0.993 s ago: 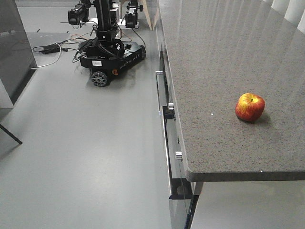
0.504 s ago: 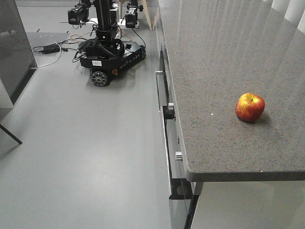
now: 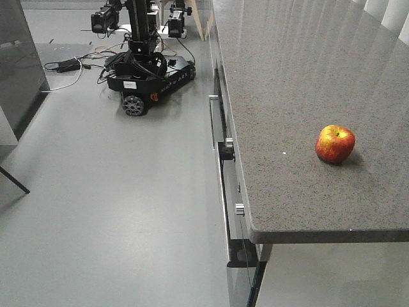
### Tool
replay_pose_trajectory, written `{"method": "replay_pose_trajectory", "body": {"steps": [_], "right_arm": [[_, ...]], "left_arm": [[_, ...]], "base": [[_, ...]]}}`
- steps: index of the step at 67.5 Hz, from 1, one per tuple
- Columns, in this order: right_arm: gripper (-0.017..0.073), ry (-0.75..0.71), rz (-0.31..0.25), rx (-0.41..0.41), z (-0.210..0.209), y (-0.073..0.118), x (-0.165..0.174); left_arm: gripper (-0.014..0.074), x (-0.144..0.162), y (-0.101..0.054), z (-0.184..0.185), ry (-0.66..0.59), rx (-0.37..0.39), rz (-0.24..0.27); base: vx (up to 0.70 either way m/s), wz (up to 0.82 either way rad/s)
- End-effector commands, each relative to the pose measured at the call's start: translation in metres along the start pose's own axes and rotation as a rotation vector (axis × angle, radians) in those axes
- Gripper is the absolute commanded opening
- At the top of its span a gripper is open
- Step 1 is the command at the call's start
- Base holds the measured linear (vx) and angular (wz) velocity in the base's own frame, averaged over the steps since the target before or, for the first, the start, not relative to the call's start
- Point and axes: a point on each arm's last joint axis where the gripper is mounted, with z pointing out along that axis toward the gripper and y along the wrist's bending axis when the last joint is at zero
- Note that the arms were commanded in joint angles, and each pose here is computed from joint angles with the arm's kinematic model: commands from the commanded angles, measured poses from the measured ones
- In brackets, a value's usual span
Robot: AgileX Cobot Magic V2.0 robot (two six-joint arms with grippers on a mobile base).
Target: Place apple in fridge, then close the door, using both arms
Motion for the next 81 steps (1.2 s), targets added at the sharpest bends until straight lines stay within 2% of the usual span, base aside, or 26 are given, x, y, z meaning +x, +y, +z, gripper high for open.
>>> {"method": "replay_pose_trajectory", "body": {"steps": [1,9,16,23,30,44,53,58,74,81], "right_arm": [[-0.0001,0.025,-0.018,0.005,0.012,0.002,-0.036],[0.0002,0.176,-0.065,0.009,0.032,0.003,-0.054],[0.0025,0.309,-0.082,0.005,0.051,0.003,-0.062],[0.0083,0.442,-0.085,0.006,0.071,0.003,-0.063],[0.0195,0.548,-0.080,0.005,0.091,0.003,-0.055],[0.0511,0.692,-0.058,-0.001,0.125,0.003,-0.029],[0.0635,0.754,-0.048,-0.002,0.146,0.003,-0.013],[0.0660,0.785,-0.039,-0.002,0.158,0.003,-0.002],[0.0648,0.873,-0.007,0.002,0.205,0.002,0.019],[0.0644,0.903,0.031,0.020,0.225,0.002,0.024]], "left_arm": [[-0.0006,0.002,0.000,0.000,-0.061,0.005,-0.017],[-0.0006,0.002,0.000,0.000,-0.061,0.005,-0.017],[-0.0006,0.002,0.000,0.000,-0.061,0.005,-0.017],[-0.0006,0.002,0.000,0.000,-0.061,0.005,-0.017],[-0.0006,0.002,0.000,0.000,-0.061,0.005,-0.017],[-0.0006,0.002,0.000,0.000,-0.061,0.005,-0.017],[-0.0006,0.002,0.000,0.000,-0.061,0.005,-0.017],[-0.0006,0.002,0.000,0.000,-0.061,0.005,-0.017],[-0.0006,0.002,0.000,0.000,-0.061,0.005,-0.017],[-0.0006,0.002,0.000,0.000,-0.061,0.005,-0.017]], "base": [[0.00,0.00],[0.00,0.00],[0.00,0.00],[0.00,0.00],[0.00,0.00],[0.00,0.00],[0.00,0.00],[0.00,0.00],[0.00,0.00],[0.00,0.00]]}}
